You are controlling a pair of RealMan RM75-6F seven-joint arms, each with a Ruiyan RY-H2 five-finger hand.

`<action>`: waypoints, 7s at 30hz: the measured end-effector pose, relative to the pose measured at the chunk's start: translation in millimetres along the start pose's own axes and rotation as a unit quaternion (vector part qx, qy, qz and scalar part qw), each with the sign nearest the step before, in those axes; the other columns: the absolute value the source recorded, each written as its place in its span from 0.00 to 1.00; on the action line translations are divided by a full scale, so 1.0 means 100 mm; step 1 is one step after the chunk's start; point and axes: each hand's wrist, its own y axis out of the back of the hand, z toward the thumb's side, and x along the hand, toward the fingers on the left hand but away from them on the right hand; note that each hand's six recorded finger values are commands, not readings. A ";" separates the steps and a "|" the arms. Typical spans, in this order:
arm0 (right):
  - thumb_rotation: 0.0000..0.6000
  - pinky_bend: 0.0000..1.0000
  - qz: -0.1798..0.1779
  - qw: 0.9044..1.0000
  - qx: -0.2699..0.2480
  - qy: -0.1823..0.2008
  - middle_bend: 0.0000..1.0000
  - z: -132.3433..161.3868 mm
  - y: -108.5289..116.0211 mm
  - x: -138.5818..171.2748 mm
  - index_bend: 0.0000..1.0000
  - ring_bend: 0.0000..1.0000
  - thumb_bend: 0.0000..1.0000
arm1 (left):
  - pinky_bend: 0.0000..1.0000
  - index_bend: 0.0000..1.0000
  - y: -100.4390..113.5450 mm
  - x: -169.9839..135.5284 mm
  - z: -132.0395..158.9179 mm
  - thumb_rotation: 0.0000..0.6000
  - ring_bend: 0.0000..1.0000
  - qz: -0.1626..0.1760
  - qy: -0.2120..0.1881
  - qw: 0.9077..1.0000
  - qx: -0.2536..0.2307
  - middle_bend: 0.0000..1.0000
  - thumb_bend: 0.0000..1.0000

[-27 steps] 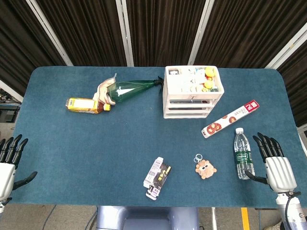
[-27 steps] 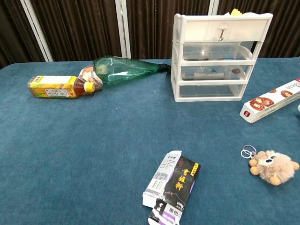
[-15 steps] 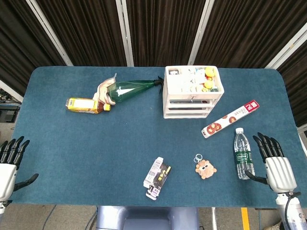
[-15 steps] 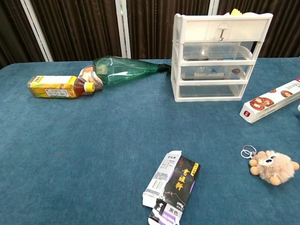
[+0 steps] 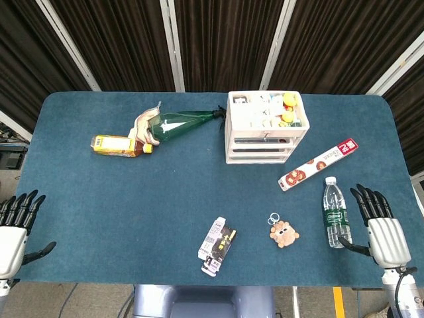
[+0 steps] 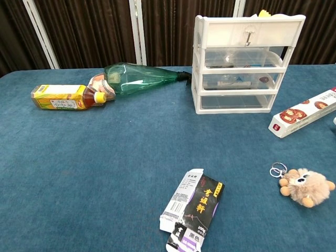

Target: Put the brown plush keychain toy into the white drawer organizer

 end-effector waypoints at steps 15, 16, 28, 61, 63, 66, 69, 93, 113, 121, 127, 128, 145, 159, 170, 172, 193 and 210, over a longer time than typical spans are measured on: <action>1.00 0.86 0.040 0.999 0.022 0.016 1.00 0.42 -0.08 -0.36 0.34 1.00 0.00 | 0.00 0.00 0.00 0.01 -0.01 1.00 0.00 -0.004 0.002 1.000 -0.008 0.00 0.04; 1.00 0.86 0.047 0.998 0.029 0.016 1.00 0.45 -0.11 -0.38 0.34 1.00 0.00 | 0.00 0.00 0.00 0.01 -0.01 1.00 0.00 -0.005 0.002 1.000 -0.009 0.00 0.04; 1.00 0.87 0.130 0.990 0.061 0.004 1.00 0.84 -0.69 -0.47 0.37 1.00 0.00 | 0.00 0.00 -0.01 0.03 0.00 1.00 0.00 -0.015 -0.007 1.000 -0.017 0.00 0.04; 1.00 0.89 0.178 0.981 0.074 -0.034 1.00 1.37 -1.61 -0.82 0.41 1.00 0.15 | 0.00 0.00 -0.04 0.11 0.00 1.00 0.00 -0.037 -0.004 0.998 -0.052 0.00 0.04; 1.00 0.89 0.180 0.980 0.076 -0.040 1.00 1.34 -1.64 -0.84 0.41 1.00 0.15 | 0.00 0.00 -0.05 0.11 0.00 1.00 0.00 -0.038 -0.004 0.998 -0.052 0.00 0.04; 1.00 0.89 0.182 0.979 0.076 -0.049 1.00 1.29 -1.67 -0.87 0.42 1.00 0.15 | 0.00 0.00 -0.05 0.11 0.00 1.00 0.00 -0.039 -0.005 0.998 -0.052 0.00 0.04; 1.00 0.89 0.184 0.978 0.075 -0.055 1.00 1.27 -1.69 -0.89 0.43 1.00 0.15 | 0.00 0.00 -0.05 0.12 0.00 1.00 0.00 -0.040 -0.004 0.998 -0.053 0.00 0.04; 1.00 0.89 0.200 0.972 0.091 -0.084 1.00 1.13 -1.82 -0.96 0.48 1.00 0.21 | 0.00 0.01 -0.06 0.14 -0.01 1.00 0.00 -0.043 -0.001 0.997 -0.062 0.00 0.05; 1.00 0.89 0.209 0.970 0.091 -0.084 1.00 1.11 -1.85 -0.92 0.52 1.00 0.26 | 0.00 0.01 -0.06 0.16 -0.01 1.00 0.00 -0.044 -0.001 0.997 -0.066 0.00 0.05; 1.00 0.89 0.206 0.971 0.089 -0.081 1.00 1.13 -1.81 -0.93 0.53 1.00 0.26 | 0.00 0.01 -0.06 0.16 -0.01 1.00 0.00 -0.045 0.000 0.997 -0.066 0.00 0.05; 1.00 0.89 0.204 0.972 0.089 -0.082 1.00 1.14 -1.79 -0.93 0.62 1.00 0.28 | 0.00 0.01 -0.07 0.16 -0.01 1.00 0.00 -0.046 0.000 0.997 -0.067 0.00 0.05; 1.00 0.89 0.203 0.972 0.088 -0.081 1.00 1.14 -1.79 -0.94 0.62 1.00 0.28 | 0.00 0.01 -0.07 0.16 -0.01 1.00 0.00 -0.047 0.000 0.997 -0.067 0.00 0.05; 1.00 0.89 0.221 0.967 0.094 -0.082 1.00 1.12 -1.79 -0.90 0.34 1.00 0.26 | 0.00 0.01 -0.07 0.15 0.00 1.00 0.00 -0.049 -0.001 0.996 -0.069 0.00 0.05; 1.00 0.89 0.235 0.960 0.113 -0.104 1.00 1.05 -1.78 -0.93 0.44 1.00 0.26 | 0.00 0.01 -0.07 0.15 -0.01 1.00 0.00 -0.053 0.001 0.996 -0.072 0.00 0.05; 1.00 0.89 0.225 0.961 0.109 -0.117 1.00 0.95 -1.78 -0.93 0.58 1.00 0.26 | 0.00 0.01 -0.07 0.15 0.00 1.00 0.00 -0.056 0.000 0.996 -0.073 0.00 0.05; 1.00 0.89 0.223 0.962 0.107 -0.117 1.00 0.95 -1.77 -0.93 0.59 1.00 0.26 | 0.00 0.01 -0.07 0.15 0.00 1.00 0.00 -0.056 0.000 0.996 -0.073 0.00 0.05; 1.00 0.89 0.111 0.993 0.018 -0.044 1.00 1.41 -1.11 -1.08 0.60 1.00 0.26 | 0.00 0.01 -0.05 0.14 0.02 1.00 0.00 -0.048 -0.005 0.996 -0.080 0.00 0.06; 1.00 0.89 -0.032 0.998 -0.046 -0.021 1.00 1.71 -0.53 -1.64 0.61 1.00 0.26 | 0.00 0.01 -0.07 0.16 0.00 1.00 0.00 -0.057 0.004 0.994 -0.090 0.00 0.06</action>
